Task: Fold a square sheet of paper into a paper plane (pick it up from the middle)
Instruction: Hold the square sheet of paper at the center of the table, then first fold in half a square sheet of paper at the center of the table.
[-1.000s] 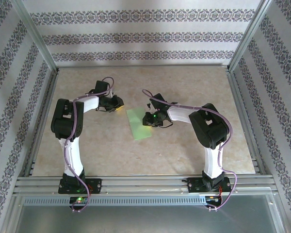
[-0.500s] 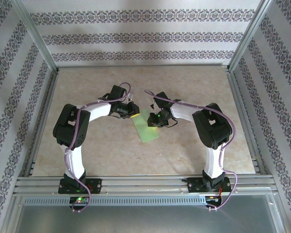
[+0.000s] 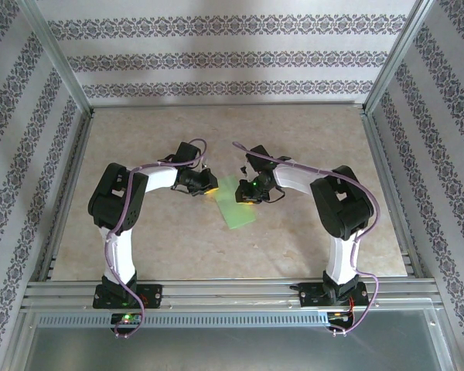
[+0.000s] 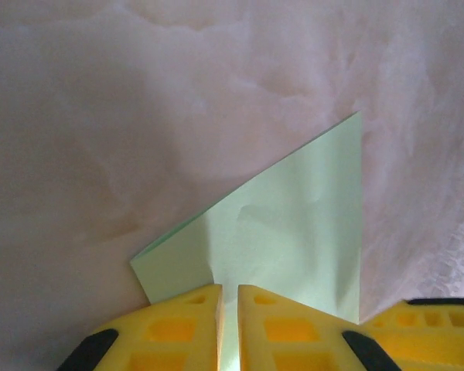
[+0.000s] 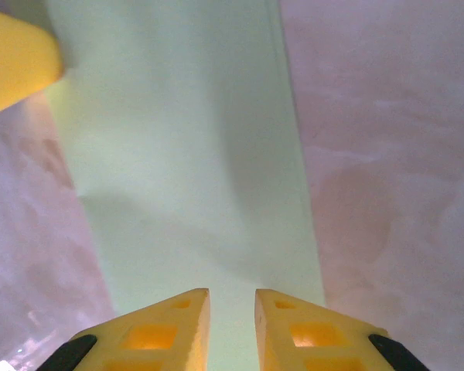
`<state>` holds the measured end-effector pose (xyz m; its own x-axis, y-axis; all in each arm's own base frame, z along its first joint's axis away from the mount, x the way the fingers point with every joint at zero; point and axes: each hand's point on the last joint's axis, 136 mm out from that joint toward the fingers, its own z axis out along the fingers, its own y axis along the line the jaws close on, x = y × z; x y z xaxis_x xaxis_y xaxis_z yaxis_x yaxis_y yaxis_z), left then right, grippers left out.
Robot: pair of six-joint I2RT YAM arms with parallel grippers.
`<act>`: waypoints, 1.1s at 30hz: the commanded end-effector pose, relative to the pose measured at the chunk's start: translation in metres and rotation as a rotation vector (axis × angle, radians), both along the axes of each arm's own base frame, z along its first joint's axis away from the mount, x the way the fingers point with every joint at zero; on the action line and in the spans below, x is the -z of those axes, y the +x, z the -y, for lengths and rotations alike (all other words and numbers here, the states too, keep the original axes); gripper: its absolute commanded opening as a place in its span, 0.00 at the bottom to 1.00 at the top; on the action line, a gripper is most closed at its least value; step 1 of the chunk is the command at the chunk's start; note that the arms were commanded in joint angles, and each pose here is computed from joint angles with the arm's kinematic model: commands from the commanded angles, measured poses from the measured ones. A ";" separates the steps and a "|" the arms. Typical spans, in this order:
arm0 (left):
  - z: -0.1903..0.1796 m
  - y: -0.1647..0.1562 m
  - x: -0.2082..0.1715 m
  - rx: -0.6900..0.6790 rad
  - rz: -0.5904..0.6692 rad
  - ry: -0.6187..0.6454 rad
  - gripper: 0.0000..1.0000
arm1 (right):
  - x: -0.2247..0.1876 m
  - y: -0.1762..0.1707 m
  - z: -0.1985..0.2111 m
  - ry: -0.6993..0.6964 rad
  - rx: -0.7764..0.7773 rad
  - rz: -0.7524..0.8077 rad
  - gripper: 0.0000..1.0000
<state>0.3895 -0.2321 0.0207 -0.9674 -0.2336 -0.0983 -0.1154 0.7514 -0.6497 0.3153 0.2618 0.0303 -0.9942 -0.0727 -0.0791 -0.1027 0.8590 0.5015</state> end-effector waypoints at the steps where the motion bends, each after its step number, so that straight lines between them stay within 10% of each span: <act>1: -0.011 -0.008 0.019 -0.021 -0.056 0.061 0.14 | -0.040 -0.004 -0.016 0.081 0.006 0.039 0.24; 14: -0.015 -0.011 0.025 -0.037 -0.069 0.073 0.13 | -0.012 -0.033 -0.082 0.180 -0.068 -0.050 0.08; 33: -0.029 -0.017 0.043 -0.053 -0.104 0.158 0.13 | 0.022 -0.062 -0.055 0.085 -0.093 -0.140 0.03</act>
<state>0.3904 -0.2300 0.0190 -0.9648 -0.2417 -0.1033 -0.1220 0.7598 -0.6386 0.2783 0.3344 0.0159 -0.9906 -0.1358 -0.0187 -0.1187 0.7812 0.6129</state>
